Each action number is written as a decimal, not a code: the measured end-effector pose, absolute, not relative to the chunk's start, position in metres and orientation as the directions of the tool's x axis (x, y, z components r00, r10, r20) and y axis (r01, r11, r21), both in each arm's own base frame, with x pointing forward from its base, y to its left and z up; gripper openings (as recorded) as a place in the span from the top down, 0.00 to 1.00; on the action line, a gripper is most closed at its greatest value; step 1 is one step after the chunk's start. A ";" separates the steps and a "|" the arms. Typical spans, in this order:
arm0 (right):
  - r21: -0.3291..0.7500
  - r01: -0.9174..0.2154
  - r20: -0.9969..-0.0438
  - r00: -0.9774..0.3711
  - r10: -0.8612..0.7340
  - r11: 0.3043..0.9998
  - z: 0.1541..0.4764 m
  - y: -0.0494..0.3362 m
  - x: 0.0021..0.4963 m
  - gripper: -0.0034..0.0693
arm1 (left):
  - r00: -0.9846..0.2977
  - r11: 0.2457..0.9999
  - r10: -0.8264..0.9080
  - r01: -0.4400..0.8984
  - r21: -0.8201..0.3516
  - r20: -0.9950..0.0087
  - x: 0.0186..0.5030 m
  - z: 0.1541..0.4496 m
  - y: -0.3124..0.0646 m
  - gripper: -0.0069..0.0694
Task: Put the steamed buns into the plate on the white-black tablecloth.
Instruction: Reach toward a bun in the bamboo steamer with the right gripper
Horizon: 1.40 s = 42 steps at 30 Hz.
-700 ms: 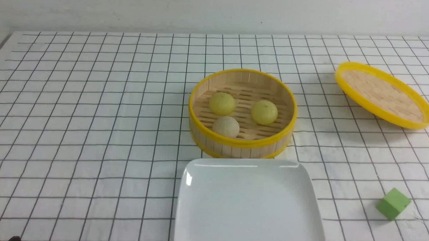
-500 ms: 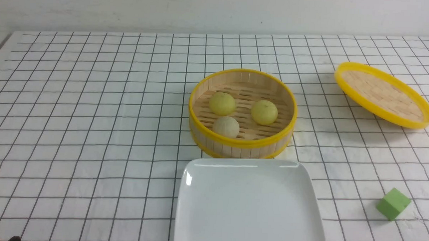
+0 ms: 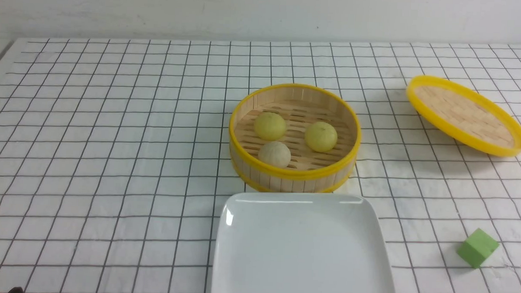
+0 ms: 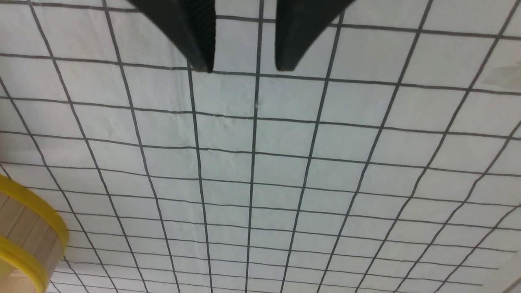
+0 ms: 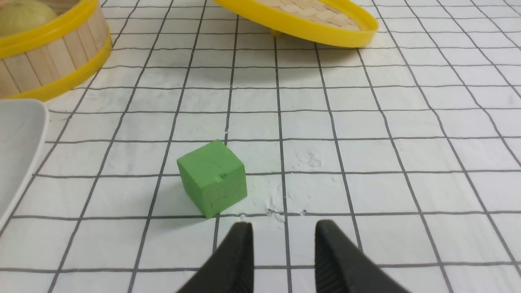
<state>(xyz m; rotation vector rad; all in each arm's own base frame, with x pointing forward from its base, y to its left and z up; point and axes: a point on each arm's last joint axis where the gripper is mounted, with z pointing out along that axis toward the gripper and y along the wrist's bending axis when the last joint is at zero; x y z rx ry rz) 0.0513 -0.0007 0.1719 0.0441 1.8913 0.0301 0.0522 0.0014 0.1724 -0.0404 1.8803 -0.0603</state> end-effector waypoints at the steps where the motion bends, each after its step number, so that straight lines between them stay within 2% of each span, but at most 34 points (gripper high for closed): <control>1: 0.043 0.016 -0.948 -0.315 0.046 0.999 0.172 -0.001 0.051 0.62 | -0.304 0.999 -0.048 0.002 -0.051 -0.951 0.052 0.172 0.002 0.59; 17: 0.042 0.016 -0.948 -0.315 0.045 0.999 0.172 -0.001 0.051 0.62 | -0.302 1.000 0.001 -0.004 0.002 -0.953 0.052 0.173 0.004 0.59; 18: 0.042 0.016 -0.948 -0.315 0.045 0.999 0.172 -0.001 0.051 0.62 | -0.302 1.000 -0.022 -0.007 -0.021 -0.953 0.052 0.173 0.003 0.59; 20: 0.043 0.016 -0.948 -0.315 0.046 0.999 0.172 -0.001 0.051 0.62 | -0.307 0.980 -0.198 -0.029 -0.199 -0.931 0.052 0.172 0.000 0.59; 21: 0.043 0.016 -0.948 -0.315 0.046 0.999 0.172 -0.001 0.051 0.62 | -0.311 0.947 -0.317 -0.044 -0.319 -0.896 0.052 0.172 -0.002 0.59; 22: 0.043 0.016 -0.948 -0.315 0.046 0.999 0.172 -0.001 0.051 0.62 | -0.316 0.865 -0.492 -0.072 -0.496 -0.812 0.052 0.172 -0.006 0.59; 23: 0.043 0.016 -0.948 -0.315 0.046 0.999 0.172 -0.001 0.051 0.62 | -0.315 0.858 -0.504 -0.076 -0.508 -0.804 0.052 0.172 -0.006 0.59; 24: 0.043 0.016 -0.948 -0.315 0.046 0.999 0.172 -0.001 0.051 0.62 | -0.318 0.787 -0.603 -0.093 -0.609 -0.731 0.051 0.172 -0.008 0.59; 25: 0.043 0.016 -0.948 -0.315 0.046 0.999 0.172 -0.001 0.051 0.62 | -0.318 0.661 -0.733 -0.125 -0.740 -0.601 0.051 0.173 -0.011 0.59; 26: 0.043 0.016 -0.948 -0.315 0.046 0.999 0.172 -0.001 0.051 0.62 | -0.316 0.626 -0.762 -0.135 -0.768 -0.565 0.051 0.173 -0.012 0.59; 28: 0.043 0.016 -0.948 -0.315 0.046 0.999 0.172 -0.001 0.051 0.62 | -0.310 0.506 -0.841 -0.164 -0.847 -0.442 0.051 0.173 -0.014 0.59; 29: 0.043 0.016 -0.948 -0.315 0.046 0.999 0.172 -0.001 0.051 0.62 | -0.307 0.475 -0.858 -0.173 -0.863 -0.411 0.051 0.173 -0.014 0.59; 32: 0.040 0.015 -0.950 -0.311 0.043 0.999 0.172 -0.001 0.051 0.62 | -0.299 0.455 -0.869 -0.175 -0.873 -0.393 0.051 0.173 -0.014 0.59; 34: 0.244 0.034 -0.925 -0.292 0.243 0.969 0.173 0.003 0.052 0.62 | -0.287 0.471 -0.862 -0.154 -0.869 -0.417 0.052 0.174 -0.014 0.60; 35: 0.366 0.045 -0.887 -0.286 0.363 0.930 0.173 0.005 0.052 0.62 | -0.290 0.526 -0.831 -0.135 -0.840 -0.474 0.052 0.175 -0.013 0.62; 37: 0.542 0.059 -0.799 -0.273 0.535 0.839 0.175 0.009 0.053 0.62 | -0.294 0.622 -0.765 -0.102 -0.777 -0.573 0.051 0.181 -0.012 0.66; 38: 0.568 0.064 -0.781 -0.271 0.562 0.820 0.175 0.009 0.053 0.62 | -0.295 0.629 -0.759 -0.099 -0.771 -0.581 0.051 0.181 -0.012 0.66; 39: 0.670 0.070 -0.702 -0.263 0.662 0.739 0.177 0.011 0.053 0.62 | -0.283 0.695 -0.701 -0.067 -0.716 -0.654 0.050 0.193 -0.011 0.72; 40: 0.688 0.073 -0.686 -0.260 0.680 0.722 0.177 0.011 0.053 0.62 | -0.275 0.702 -0.695 -0.057 -0.710 -0.665 0.049 0.197 -0.011 0.73; 41: 0.760 0.078 -0.611 -0.254 0.750 0.645 0.178 0.013 0.053 0.62 | -0.254 0.747 -0.649 -0.034 -0.664 -0.717 0.046 0.216 -0.009 0.82; 42: 0.781 0.078 -0.586 -0.250 0.771 0.620 0.179 0.013 0.053 0.62 | -0.254 0.764 -0.631 -0.035 -0.645 -0.733 0.046 0.226 -0.009 0.85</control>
